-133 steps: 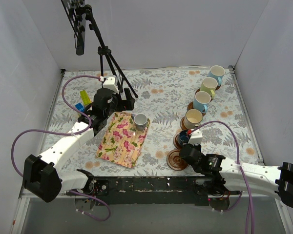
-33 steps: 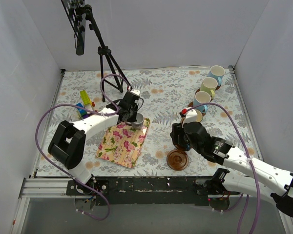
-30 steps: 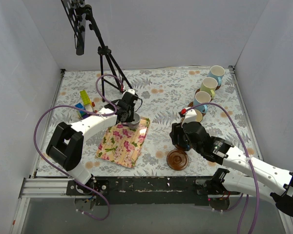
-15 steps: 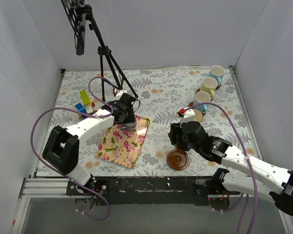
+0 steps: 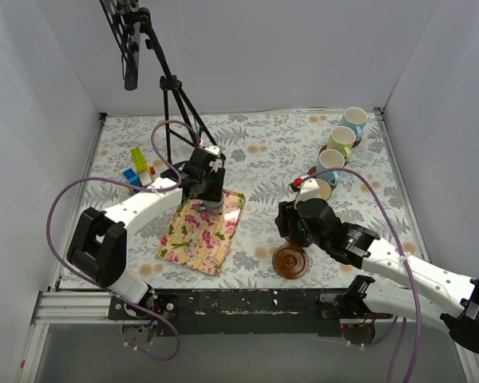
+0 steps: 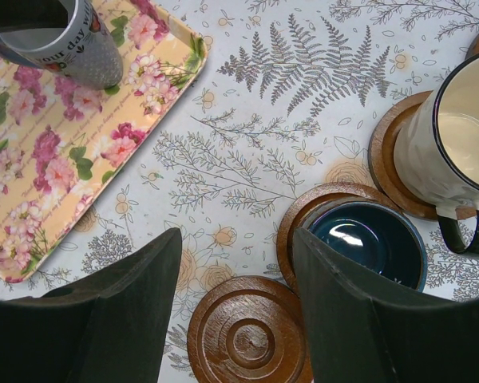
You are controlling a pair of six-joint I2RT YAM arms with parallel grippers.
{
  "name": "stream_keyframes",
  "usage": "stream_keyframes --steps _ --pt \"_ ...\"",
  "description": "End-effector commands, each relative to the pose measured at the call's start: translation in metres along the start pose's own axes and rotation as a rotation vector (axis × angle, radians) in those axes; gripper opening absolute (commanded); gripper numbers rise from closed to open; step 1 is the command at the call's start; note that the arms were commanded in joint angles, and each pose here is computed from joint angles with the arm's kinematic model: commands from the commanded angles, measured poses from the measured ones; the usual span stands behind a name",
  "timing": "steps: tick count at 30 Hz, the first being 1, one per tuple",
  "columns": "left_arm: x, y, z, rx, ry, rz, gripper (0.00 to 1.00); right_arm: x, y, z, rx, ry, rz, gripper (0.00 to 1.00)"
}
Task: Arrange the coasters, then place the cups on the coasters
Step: Pick up the cup from the tray.
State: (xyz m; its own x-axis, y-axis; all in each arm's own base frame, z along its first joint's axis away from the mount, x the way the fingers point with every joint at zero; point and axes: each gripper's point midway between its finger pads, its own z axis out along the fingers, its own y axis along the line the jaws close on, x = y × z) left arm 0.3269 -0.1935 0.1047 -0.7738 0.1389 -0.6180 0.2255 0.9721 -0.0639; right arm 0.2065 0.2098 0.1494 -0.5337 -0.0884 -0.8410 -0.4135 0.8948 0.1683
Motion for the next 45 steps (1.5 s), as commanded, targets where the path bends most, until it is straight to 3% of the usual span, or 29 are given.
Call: stream_keyframes --steps 1,11,21,24,26,34,40,45 --pt "-0.008 -0.004 0.003 0.048 -0.027 0.083 0.55 -0.007 0.003 0.001 -0.017 -0.037 0.022 0.65" --pt "-0.032 -0.006 0.014 0.063 -0.104 0.168 0.54 -0.003 0.003 0.002 -0.018 -0.027 0.03 0.65" --pt "-0.029 0.003 0.018 0.013 -0.089 0.158 0.13 -0.008 0.003 0.0 -0.013 -0.033 0.022 0.65" --pt "-0.027 0.012 0.011 -0.034 -0.079 0.127 0.06 -0.014 0.004 0.0 -0.011 -0.04 0.01 0.65" --pt "-0.026 0.017 0.006 -0.077 -0.057 0.072 0.0 -0.02 0.004 0.001 0.0 -0.045 0.001 0.64" --pt "-0.011 0.021 -0.012 -0.178 0.047 -0.212 0.0 -0.045 0.042 0.021 -0.031 -0.058 -0.041 0.66" --pt "-0.016 0.005 -0.033 -0.154 0.011 -0.422 0.0 -0.065 0.09 0.032 -0.1 -0.118 -0.057 0.67" --pt "-0.014 -0.002 -0.044 -0.182 -0.011 -0.565 0.0 -0.058 0.125 0.039 -0.156 -0.112 -0.097 0.65"
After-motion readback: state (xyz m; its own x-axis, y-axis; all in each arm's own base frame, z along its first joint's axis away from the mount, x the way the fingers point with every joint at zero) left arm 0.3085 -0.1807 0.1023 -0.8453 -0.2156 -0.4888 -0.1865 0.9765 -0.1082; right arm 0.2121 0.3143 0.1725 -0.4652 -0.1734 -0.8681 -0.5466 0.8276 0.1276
